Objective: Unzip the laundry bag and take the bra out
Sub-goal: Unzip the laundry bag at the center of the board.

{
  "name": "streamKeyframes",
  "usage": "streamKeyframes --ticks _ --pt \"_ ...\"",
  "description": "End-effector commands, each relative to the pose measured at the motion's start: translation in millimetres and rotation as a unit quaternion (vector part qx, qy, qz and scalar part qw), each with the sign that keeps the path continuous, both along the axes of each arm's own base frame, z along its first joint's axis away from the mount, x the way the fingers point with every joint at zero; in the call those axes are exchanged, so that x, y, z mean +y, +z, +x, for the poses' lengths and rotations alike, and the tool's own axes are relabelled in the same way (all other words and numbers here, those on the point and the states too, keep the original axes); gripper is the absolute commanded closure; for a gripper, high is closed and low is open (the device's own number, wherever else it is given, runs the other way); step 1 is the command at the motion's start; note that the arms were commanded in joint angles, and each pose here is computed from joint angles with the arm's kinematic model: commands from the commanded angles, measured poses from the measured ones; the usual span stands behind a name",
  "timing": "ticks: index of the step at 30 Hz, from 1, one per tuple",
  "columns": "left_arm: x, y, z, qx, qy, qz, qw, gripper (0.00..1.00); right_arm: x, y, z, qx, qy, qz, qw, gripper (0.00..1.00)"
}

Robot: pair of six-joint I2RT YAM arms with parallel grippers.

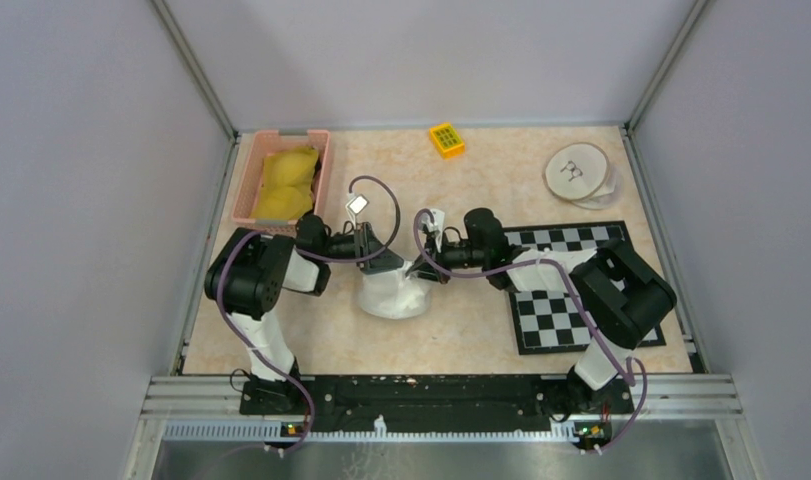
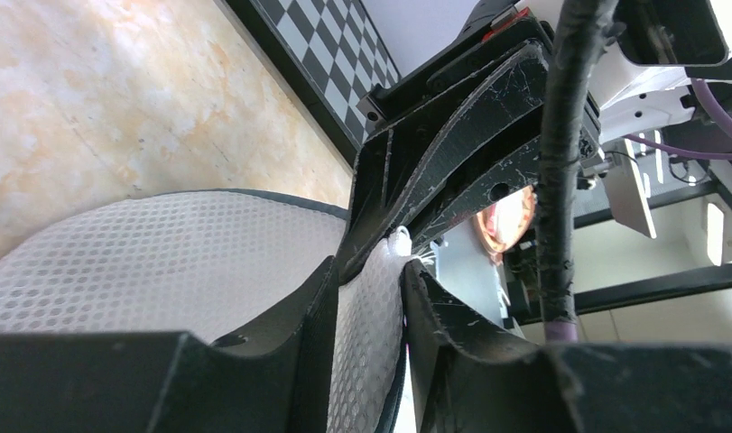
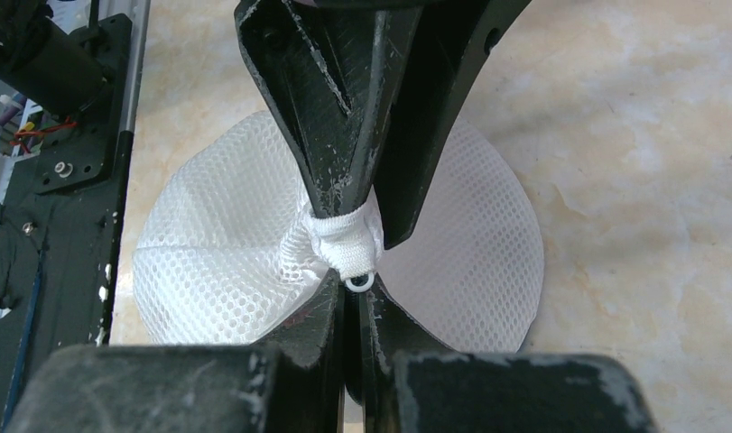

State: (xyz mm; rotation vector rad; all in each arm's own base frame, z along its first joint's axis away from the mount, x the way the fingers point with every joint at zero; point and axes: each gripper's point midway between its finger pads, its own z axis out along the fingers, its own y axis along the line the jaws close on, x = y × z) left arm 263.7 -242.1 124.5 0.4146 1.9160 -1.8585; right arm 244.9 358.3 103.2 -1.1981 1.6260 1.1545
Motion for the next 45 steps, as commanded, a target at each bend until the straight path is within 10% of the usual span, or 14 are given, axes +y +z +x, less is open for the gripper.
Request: streamKeyframes --ticks 1,33,45 --pt "7 4 14 -0.039 0.053 0.016 0.998 0.61 17 33 -10 -0.025 0.042 0.042 0.998 1.0" --pt "27 -21 6 -0.026 0.078 0.092 0.992 0.4 15 49 1 -0.017 0.016 0.068 0.997 1.0" --pt "1 -12 1 -0.006 0.047 0.039 0.998 0.63 31 45 -12 -0.01 0.039 0.072 0.997 1.0"
